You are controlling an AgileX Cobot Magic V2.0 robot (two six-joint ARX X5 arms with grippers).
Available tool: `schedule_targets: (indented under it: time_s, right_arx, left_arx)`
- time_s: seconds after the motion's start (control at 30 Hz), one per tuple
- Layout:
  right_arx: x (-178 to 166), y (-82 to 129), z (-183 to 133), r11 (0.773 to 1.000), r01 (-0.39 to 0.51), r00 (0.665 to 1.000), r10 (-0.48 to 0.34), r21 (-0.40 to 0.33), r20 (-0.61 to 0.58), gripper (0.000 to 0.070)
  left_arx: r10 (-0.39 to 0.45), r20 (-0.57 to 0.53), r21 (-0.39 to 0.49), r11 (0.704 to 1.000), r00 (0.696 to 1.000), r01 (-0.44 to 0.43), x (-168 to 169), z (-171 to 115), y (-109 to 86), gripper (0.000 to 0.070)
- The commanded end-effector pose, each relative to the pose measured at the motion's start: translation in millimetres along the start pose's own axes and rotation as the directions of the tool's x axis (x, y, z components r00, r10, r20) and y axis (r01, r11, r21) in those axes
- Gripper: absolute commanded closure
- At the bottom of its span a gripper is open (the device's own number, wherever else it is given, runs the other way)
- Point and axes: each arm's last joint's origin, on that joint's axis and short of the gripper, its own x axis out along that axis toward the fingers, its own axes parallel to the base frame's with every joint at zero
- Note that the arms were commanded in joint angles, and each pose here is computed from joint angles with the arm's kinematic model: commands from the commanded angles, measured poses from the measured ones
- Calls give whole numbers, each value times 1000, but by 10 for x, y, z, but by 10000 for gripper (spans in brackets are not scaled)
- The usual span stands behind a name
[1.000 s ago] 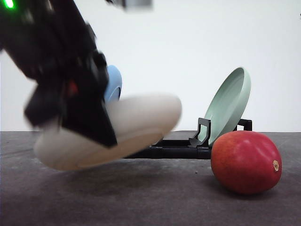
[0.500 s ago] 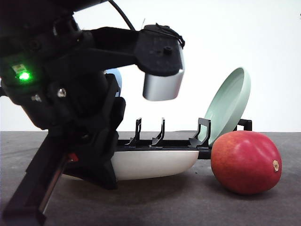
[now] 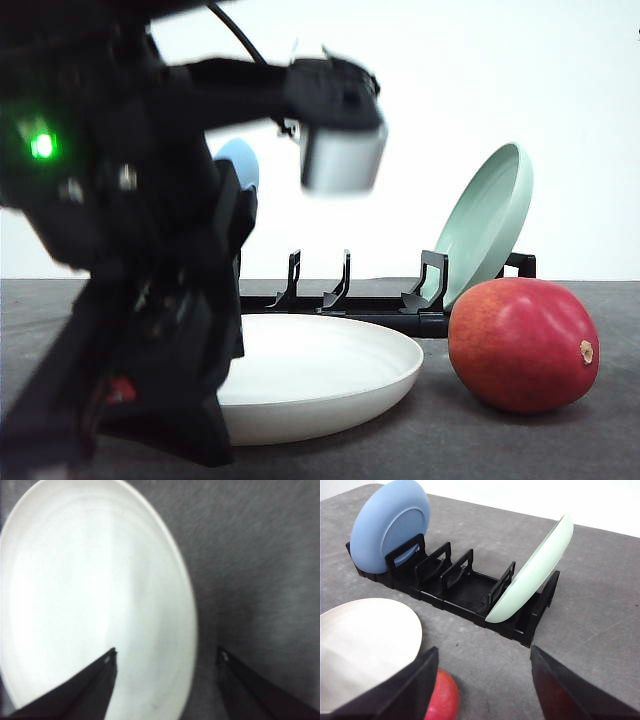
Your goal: Place pomegranate in white plate
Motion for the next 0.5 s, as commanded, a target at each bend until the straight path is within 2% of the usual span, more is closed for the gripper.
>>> schedule_targets:
  time_s: [0.0, 0.1, 0.17, 0.27, 0.37, 0.47]
  right_arx:
    - [-24, 8, 56, 1000, -1, 1000, 1, -4, 23, 327]
    - [-24, 8, 56, 1000, 0, 1000, 0, -4, 23, 327]
    - [-24, 8, 56, 1000, 0, 1000, 0, -3, 23, 327]
    - [-24, 8, 56, 1000, 0, 1000, 0, -4, 23, 327]
    - [-24, 8, 56, 1000, 0, 1000, 0, -3, 23, 327]
    - [-24, 8, 56, 1000, 0, 1000, 0, -3, 23, 327]
  left_arx:
    - [-43, 66, -110, 993, 997, 50, -126, 88, 70, 264]
    - [-143, 150, -229, 958, 978, 175, -284, 80, 202, 261]
    - [-190, 224, -321, 912, 956, 257, -388, 32, 325, 262]
    - [-223, 328, -442, 822, 918, 358, -523, -95, 532, 263]
    - [-188, 387, -527, 759, 903, 384, -641, -278, 752, 264]
    - [-93, 382, -616, 716, 919, 329, -739, -496, 952, 265]
